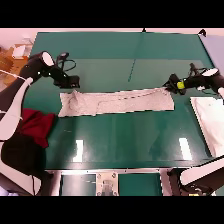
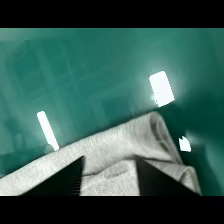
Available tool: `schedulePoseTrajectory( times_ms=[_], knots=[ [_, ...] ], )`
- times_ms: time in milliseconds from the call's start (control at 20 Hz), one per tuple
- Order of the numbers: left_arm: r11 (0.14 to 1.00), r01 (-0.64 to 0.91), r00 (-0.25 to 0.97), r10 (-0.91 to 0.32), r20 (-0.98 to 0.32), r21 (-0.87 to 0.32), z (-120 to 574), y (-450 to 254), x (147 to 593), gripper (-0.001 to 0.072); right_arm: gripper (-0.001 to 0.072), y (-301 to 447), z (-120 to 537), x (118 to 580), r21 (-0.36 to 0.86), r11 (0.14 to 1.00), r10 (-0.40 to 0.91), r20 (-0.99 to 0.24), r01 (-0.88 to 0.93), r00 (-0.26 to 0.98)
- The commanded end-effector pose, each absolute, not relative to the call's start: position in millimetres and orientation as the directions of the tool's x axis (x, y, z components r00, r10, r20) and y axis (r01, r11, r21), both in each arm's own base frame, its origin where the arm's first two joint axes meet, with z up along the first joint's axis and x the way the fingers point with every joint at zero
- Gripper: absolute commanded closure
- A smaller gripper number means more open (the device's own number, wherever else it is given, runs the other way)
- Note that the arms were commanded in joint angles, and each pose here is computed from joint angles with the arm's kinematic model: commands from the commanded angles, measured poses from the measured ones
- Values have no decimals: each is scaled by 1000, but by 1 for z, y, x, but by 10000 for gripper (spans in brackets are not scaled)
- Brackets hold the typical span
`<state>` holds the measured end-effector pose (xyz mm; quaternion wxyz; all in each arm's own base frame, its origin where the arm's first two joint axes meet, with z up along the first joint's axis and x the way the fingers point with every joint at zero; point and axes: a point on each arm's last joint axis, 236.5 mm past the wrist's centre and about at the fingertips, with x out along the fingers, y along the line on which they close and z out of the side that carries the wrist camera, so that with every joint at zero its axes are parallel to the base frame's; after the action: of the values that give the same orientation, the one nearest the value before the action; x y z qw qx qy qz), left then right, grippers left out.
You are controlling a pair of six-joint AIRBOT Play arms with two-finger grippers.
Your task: Fold the shirts.
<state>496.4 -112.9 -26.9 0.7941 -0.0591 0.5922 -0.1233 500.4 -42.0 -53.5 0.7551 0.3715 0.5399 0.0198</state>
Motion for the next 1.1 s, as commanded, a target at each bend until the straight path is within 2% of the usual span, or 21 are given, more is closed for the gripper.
schedulePoseTrajectory(
  times_ms=[0, 100, 250, 400, 450, 500, 550, 600, 650, 700, 750, 900, 1050],
  knots=[
    [998, 67, 342, -40, -939, -18, 9, -60, 518, 222, 185, -78, -25, 493, 552, 772, 428, -818, 313, 385],
    [998, 63, 366, -29, -930, -6, 31, -57, 522, 223, 167, -103, -31, 471, 505, 800, 406, -854, 325, 325],
    [985, 86, 324, -167, -931, -147, 31, -90, 513, 223, 167, -100, -63, 438, 496, 814, 450, -868, 303, 212],
    [952, 140, 268, -300, -916, -271, 31, -121, 501, 225, 167, -72, -94, 426, 548, 791, 531, -836, 270, 141],
    [936, 152, 259, -347, -901, -316, 35, -132, 499, 255, 167, -61, -103, 427, 568, 780, 557, -821, 261, 125],
    [918, 179, 249, -390, -887, -354, 38, -143, 497, 413, 167, -51, -109, 428, 585, 771, 578, -808, 251, 110],
    [898, 207, 241, -431, -870, -388, 42, -153, 495, 515, 168, -41, -114, 429, 599, 763, 595, -798, 242, 97],
    [879, 217, 236, -469, -851, -424, 47, -162, 494, 531, 185, -32, -120, 428, 603, 764, 603, -794, 229, 77],
    [859, 218, 239, -508, -828, -464, 52, -171, 495, 544, 358, -25, -122, 428, 603, 768, 605, -794, 217, 63],
    [838, 228, 246, -543, -803, -496, 58, -179, 496, 678, 570, -21, -121, 429, 604, 773, 606, -794, 193, 58],
    [825, 234, 261, -563, -784, -515, 63, -186, 499, 681, 685, -18, -118, 430, 607, 773, 608, -792, 183, 55],
    [810, 268, 266, -583, -768, -522, 56, -218, 502, 681, 695, -18, -91, 434, 618, 774, 618, -785, 140, 47],
    [752, 316, 146, -641, -753, -579, 19, -294, 478, 681, 696, -15, -34, 428, 630, 773, 630, -776, 77, 27]
  ],
)
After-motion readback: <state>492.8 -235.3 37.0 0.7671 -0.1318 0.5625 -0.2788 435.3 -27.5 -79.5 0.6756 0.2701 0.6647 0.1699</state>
